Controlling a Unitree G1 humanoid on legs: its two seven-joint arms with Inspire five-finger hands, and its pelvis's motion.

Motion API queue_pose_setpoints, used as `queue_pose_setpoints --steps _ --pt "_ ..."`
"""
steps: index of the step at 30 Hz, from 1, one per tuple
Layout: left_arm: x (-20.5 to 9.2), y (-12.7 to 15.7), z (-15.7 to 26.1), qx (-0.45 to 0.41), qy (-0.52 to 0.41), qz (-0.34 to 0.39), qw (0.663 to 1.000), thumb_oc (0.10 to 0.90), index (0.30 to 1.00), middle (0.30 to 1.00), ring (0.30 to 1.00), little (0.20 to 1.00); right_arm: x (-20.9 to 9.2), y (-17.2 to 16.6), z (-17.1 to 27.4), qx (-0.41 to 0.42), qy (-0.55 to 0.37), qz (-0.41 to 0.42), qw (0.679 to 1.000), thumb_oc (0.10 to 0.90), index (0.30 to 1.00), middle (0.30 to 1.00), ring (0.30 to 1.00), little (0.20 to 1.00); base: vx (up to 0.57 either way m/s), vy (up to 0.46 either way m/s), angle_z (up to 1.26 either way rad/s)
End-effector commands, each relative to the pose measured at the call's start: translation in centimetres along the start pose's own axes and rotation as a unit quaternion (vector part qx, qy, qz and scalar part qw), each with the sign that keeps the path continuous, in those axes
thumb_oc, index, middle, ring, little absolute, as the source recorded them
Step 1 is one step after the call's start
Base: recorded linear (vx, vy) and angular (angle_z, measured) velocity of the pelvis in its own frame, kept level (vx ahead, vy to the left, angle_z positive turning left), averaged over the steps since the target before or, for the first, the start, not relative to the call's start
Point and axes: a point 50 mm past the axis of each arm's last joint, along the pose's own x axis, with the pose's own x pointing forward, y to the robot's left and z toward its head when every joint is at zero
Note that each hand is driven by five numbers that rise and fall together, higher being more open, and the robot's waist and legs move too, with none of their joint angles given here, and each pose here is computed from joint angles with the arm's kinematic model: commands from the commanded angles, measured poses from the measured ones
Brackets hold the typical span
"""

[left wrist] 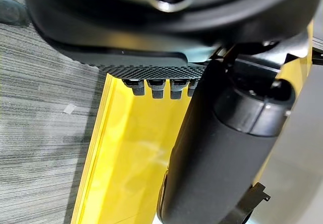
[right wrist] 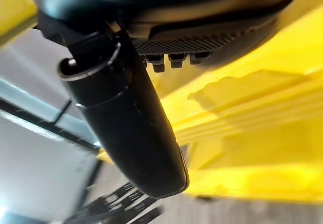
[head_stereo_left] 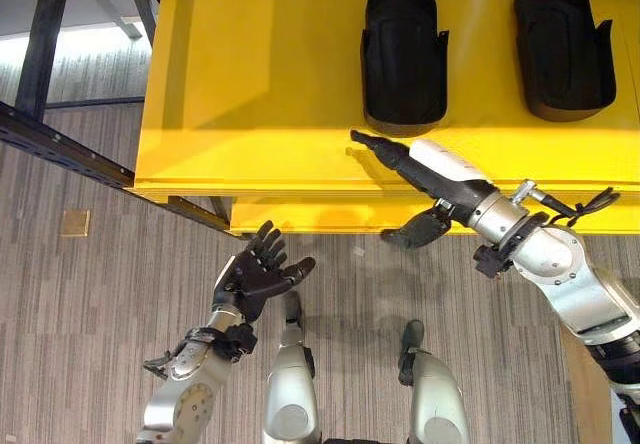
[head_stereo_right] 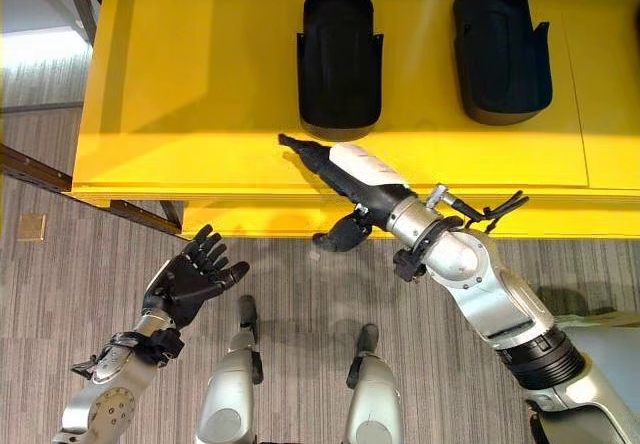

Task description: Move parts from the plastic box to the shelf.

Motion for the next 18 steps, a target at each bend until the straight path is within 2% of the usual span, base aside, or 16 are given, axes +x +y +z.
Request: queue_pose_setpoints --steps 1,2,4,5,12,18 --pt "-0.5 -1.9 3.6 0.027 -0.080 -0.065 0.994 0.900 1.000 1.000 1.000 1.000 1.3 -2.0 5.5 -0.019 -0.128 0.014 0.992 0.900 1.000 1.000 1.000 1.000 0.00 0.000 0.00" --pt "-0.5 -1.9 3.6 0.027 -0.081 -0.064 0.994 0.900 1.000 1.000 1.000 1.000 1.3 -1.9 5.5 -0.017 -0.127 0.018 0.992 0.900 1.000 1.000 1.000 1.000 0.00 0.000 0.00" --pt "-0.4 -1.9 3.5 0.031 -0.080 -0.068 0.994 0.900 1.000 1.000 1.000 1.000 2.1 -0.6 5.4 0.020 -0.120 0.095 0.988 0.900 1.000 1.000 1.000 1.000 0.00 -0.040 0.04" --pt "-0.5 -1.9 3.6 0.033 -0.080 -0.069 0.994 0.900 1.000 1.000 1.000 1.000 2.3 -0.1 5.3 0.034 -0.111 0.099 0.988 0.900 1.000 1.000 1.000 1.000 0.01 -0.039 0.06" --pt "-0.5 -1.8 3.4 0.043 -0.081 -0.067 0.993 0.900 1.000 1.000 1.000 1.000 3.9 1.0 3.6 0.086 -0.071 0.097 0.989 0.900 1.000 1.000 1.000 1.000 0.02 -0.032 0.06" --pt "0.2 -3.1 2.8 0.046 -0.067 -0.090 0.993 0.900 1.000 1.000 1.000 1.000 8.0 3.1 1.6 0.120 -0.016 0.083 0.989 0.900 1.000 1.000 1.000 1.000 0.03 -0.009 0.08"
